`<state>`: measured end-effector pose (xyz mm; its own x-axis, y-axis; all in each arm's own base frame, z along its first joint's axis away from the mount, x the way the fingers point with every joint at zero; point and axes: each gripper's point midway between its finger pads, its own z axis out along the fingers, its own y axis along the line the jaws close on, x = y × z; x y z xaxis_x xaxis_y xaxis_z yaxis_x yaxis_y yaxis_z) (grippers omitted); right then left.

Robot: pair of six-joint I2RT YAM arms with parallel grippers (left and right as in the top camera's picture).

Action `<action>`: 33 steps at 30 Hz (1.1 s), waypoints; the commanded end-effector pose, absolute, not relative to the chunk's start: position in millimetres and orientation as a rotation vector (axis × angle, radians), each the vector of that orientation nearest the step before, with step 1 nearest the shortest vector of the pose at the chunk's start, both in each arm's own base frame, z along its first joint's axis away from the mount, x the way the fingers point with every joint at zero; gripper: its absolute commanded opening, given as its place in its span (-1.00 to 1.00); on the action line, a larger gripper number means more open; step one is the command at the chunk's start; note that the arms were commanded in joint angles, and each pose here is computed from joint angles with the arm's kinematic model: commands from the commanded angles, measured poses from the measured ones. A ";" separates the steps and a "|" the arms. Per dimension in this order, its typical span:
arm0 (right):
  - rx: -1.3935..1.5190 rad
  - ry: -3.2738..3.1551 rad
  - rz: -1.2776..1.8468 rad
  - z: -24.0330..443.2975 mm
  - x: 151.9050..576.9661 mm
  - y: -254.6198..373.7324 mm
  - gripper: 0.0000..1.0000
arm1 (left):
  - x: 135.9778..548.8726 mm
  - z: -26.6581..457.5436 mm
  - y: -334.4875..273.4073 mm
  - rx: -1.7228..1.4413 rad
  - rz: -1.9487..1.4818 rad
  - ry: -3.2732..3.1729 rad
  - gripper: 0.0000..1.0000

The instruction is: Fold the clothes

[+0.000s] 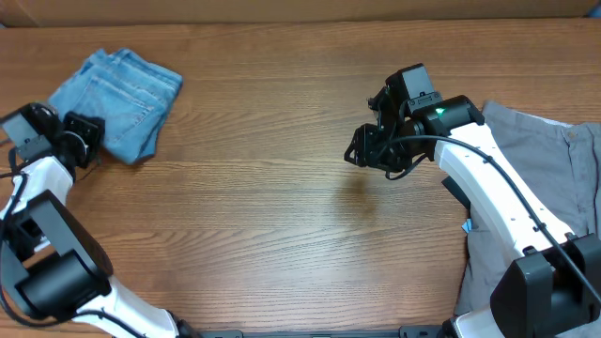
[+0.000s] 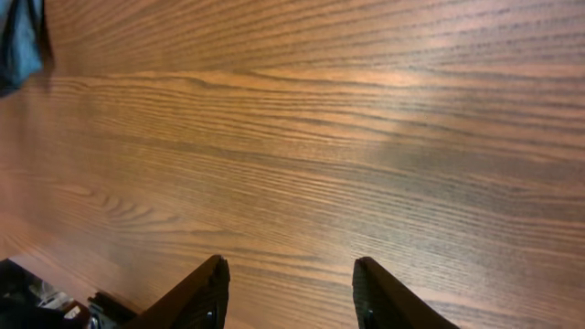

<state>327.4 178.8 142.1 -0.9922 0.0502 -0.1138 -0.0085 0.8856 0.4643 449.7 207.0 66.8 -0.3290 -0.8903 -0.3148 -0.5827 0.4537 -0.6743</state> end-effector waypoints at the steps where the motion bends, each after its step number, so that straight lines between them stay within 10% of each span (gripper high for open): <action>1: 0.017 2.917 0.722 148.5 326.1 177.7 -0.06 | 450.9 35.3 212.0 -1.370 -0.607 2.021 0.04; 5: 0.051 2.943 0.719 147.0 321.4 176.2 -0.07 | 449.2 11.2 203.2 -1.482 -0.701 2.012 1.00; 15: 0.044 2.909 0.729 160.3 318.4 175.6 -0.06 | 453.1 70.7 173.2 -1.157 -0.911 2.062 1.00; 25: -0.034 2.615 0.739 241.7 312.6 166.5 0.08 | 403.3 196.1 161.4 -0.575 -0.380 2.179 1.00; 33: -0.038 2.543 0.758 257.2 316.9 167.9 0.09 | 421.9 163.3 106.9 -0.216 -0.184 2.365 0.36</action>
<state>312.7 168.7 254.9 -0.8913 0.0993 -0.4424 -0.1608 0.8432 0.5131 411.5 114.6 199.4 -0.6266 -0.3824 -0.6791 -0.1809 0.9189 -0.3505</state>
